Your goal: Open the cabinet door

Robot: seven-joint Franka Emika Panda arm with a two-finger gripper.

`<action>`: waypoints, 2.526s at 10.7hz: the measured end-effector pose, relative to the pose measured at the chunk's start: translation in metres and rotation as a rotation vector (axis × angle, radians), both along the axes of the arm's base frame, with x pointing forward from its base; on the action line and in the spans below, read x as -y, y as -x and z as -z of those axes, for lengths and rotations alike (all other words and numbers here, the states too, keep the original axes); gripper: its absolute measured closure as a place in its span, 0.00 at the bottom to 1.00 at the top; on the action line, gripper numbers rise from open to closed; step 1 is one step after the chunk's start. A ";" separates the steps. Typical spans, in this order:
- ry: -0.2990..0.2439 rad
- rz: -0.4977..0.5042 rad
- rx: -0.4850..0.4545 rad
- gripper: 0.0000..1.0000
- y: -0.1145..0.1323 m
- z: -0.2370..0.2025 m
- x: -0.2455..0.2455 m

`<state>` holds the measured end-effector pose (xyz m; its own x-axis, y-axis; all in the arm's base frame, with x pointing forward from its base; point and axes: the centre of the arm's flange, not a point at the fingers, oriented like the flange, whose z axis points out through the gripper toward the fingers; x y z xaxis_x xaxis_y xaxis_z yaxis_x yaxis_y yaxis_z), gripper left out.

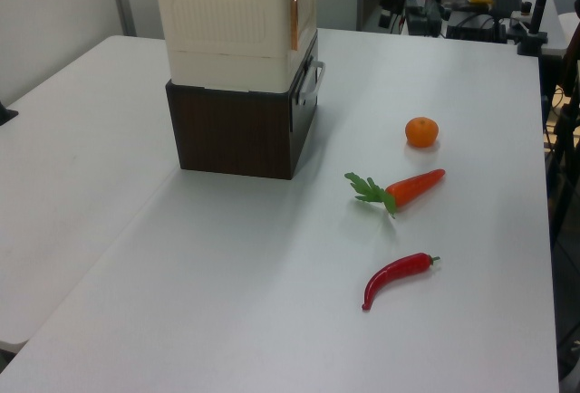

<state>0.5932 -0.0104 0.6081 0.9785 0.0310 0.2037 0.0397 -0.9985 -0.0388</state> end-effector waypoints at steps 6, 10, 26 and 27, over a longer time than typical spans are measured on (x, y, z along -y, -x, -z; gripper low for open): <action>-0.040 -0.128 0.233 0.04 -0.041 0.010 -0.061; -0.039 -0.173 0.370 0.21 -0.060 0.014 -0.102; 0.020 -0.190 0.446 0.86 -0.073 0.013 -0.104; 0.020 -0.190 0.445 0.86 -0.073 0.013 -0.104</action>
<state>0.6661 0.0933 0.5948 0.7733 0.2089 0.5986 0.2298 -0.9723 0.0424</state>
